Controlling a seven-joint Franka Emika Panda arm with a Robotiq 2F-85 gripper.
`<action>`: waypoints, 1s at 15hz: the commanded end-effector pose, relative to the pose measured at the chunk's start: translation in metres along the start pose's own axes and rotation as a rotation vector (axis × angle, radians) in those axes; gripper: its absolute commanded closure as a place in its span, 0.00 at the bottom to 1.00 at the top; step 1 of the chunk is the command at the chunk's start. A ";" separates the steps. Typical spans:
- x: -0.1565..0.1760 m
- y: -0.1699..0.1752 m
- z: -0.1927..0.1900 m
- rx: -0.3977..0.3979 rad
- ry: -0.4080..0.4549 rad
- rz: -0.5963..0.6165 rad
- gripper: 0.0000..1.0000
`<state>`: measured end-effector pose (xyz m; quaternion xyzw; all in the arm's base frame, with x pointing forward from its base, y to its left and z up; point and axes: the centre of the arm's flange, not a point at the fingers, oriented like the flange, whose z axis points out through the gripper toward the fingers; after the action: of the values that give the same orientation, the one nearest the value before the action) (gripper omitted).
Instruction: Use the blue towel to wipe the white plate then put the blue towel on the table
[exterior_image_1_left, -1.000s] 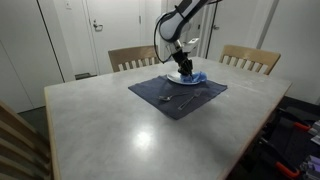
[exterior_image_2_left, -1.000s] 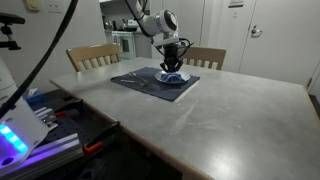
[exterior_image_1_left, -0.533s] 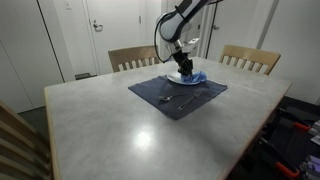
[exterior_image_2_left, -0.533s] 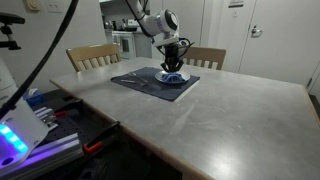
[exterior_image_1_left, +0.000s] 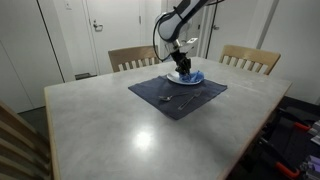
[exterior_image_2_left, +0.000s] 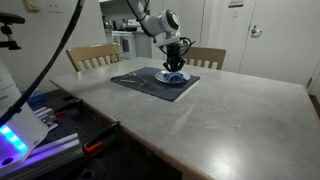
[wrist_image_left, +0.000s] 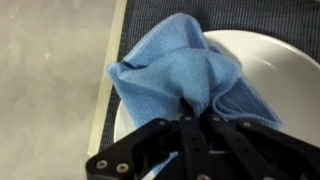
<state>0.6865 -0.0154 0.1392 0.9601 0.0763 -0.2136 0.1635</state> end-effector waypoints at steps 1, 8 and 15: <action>0.024 0.003 0.003 0.006 0.045 0.057 0.98; 0.034 0.005 -0.006 0.024 0.076 0.168 0.98; 0.034 0.008 -0.009 0.109 0.104 0.301 0.98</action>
<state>0.7146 -0.0140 0.1451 0.9720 -0.0306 -0.1631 0.1663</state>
